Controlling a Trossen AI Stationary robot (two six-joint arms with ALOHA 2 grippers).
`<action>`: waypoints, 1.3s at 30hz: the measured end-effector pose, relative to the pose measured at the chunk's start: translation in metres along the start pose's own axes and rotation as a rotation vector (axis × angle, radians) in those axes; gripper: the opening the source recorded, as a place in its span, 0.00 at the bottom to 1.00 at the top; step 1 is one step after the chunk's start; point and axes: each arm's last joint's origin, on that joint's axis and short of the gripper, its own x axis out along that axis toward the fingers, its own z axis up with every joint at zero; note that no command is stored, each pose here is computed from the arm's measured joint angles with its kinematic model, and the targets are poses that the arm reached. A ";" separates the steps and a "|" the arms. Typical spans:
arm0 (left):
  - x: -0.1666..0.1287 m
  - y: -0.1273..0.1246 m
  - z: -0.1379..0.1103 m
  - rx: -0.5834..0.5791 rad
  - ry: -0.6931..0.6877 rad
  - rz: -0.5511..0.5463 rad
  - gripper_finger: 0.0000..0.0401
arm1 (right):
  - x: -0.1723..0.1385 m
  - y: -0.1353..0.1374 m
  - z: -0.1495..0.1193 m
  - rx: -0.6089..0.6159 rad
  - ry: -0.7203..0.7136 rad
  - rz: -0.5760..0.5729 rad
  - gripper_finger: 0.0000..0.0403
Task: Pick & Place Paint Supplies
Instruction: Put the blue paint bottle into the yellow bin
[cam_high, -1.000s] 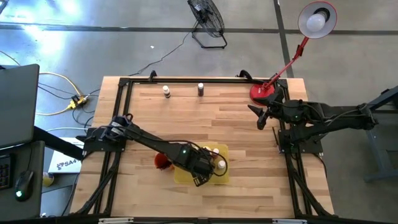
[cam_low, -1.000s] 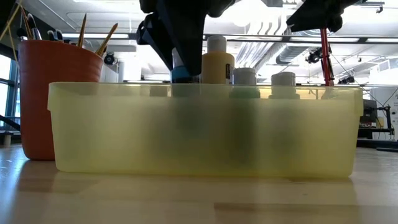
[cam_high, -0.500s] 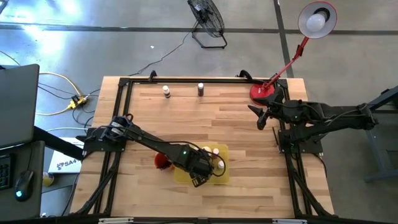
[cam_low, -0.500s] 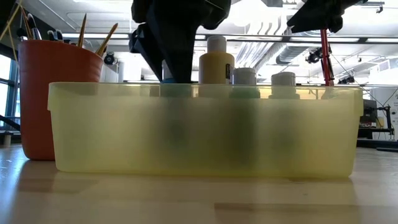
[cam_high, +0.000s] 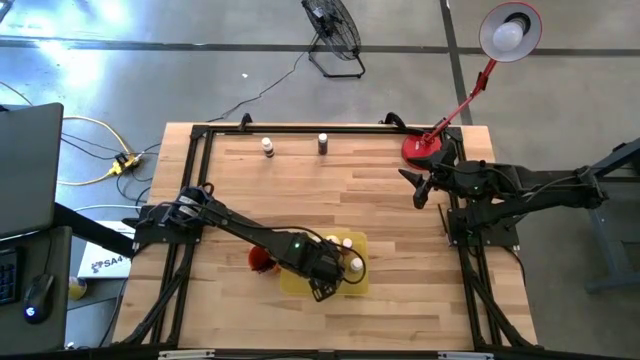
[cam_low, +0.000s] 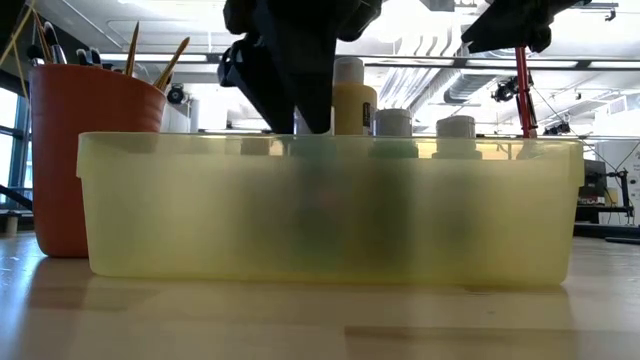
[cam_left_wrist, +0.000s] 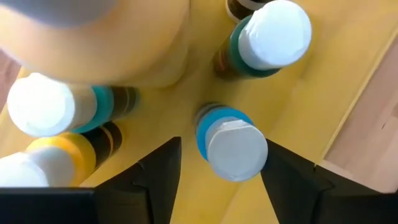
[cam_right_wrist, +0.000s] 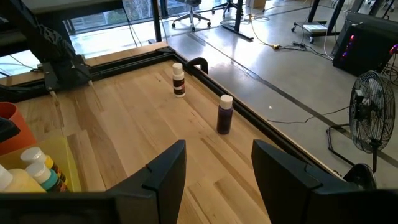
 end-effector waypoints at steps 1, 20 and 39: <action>0.000 0.000 0.000 0.013 -0.005 0.003 0.52 | 0.000 0.000 0.000 0.000 0.000 0.000 0.43; 0.001 0.017 0.019 -0.015 0.075 -0.072 0.57 | 0.000 0.000 -0.001 -0.004 0.006 -0.001 0.43; 0.001 0.018 0.021 0.032 0.078 -0.080 0.57 | 0.000 -0.001 -0.003 -0.017 0.024 -0.006 0.43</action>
